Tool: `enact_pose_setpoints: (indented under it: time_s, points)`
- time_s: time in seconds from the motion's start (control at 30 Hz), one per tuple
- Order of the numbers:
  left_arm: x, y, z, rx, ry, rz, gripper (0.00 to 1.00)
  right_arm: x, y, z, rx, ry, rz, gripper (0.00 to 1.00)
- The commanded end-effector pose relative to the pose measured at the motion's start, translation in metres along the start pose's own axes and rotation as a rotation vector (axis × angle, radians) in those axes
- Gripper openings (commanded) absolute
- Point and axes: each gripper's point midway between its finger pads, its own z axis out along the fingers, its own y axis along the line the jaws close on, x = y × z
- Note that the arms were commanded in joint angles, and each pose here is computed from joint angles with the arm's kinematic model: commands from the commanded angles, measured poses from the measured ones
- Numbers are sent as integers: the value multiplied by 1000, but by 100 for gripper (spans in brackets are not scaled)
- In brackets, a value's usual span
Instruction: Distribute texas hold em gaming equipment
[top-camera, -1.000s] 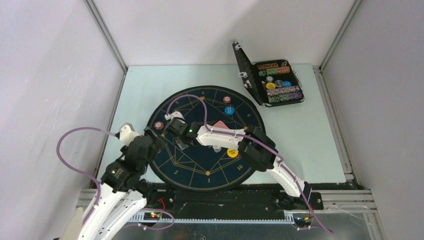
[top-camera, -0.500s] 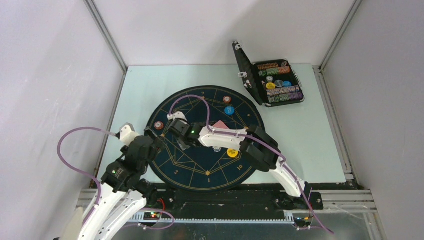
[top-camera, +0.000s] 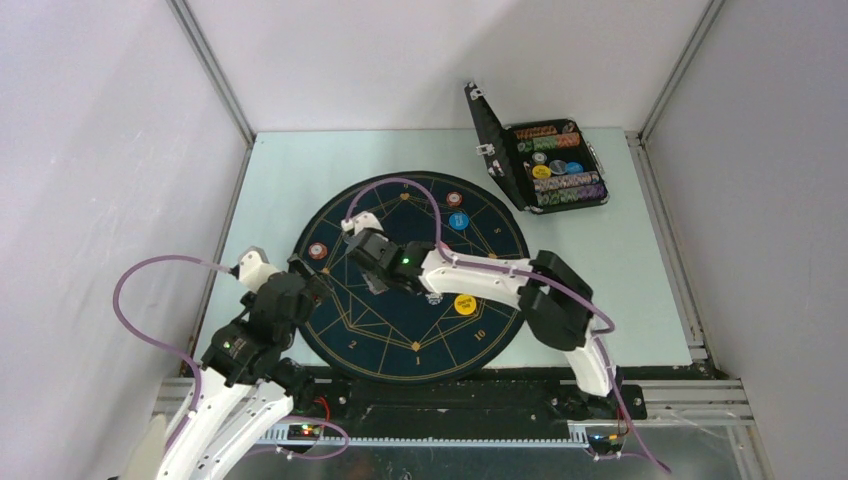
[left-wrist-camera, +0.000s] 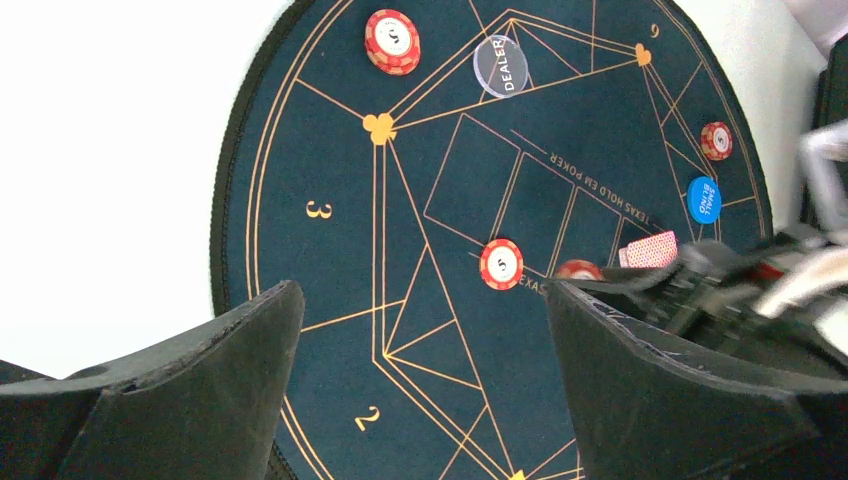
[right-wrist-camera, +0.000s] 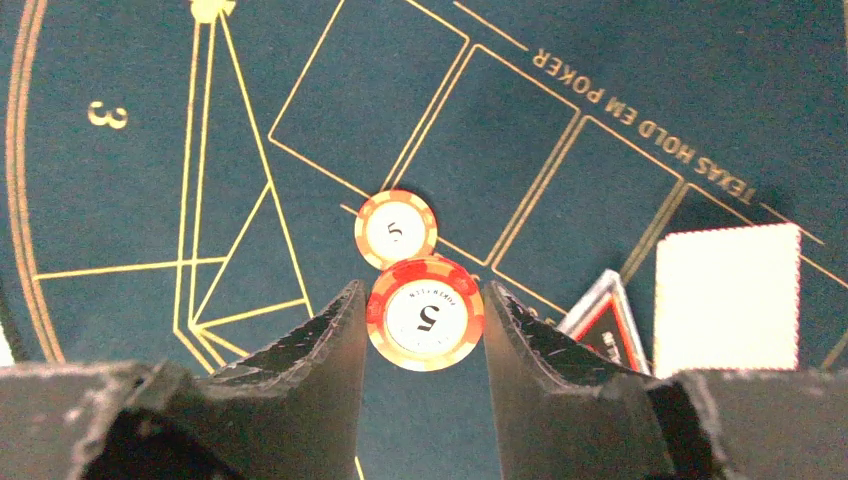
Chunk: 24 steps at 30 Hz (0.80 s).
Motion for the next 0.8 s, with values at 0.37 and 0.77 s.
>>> enact_pose_setpoints:
  time_s: [0.37, 0.77]
  points:
    - [-5, 2, 3, -16, -35, -12, 98, 14, -134, -76, 146, -36, 299, 0]
    - [1, 0, 11, -39, -15, 15, 98, 108, -235, -81, 286, 76, 512, 0]
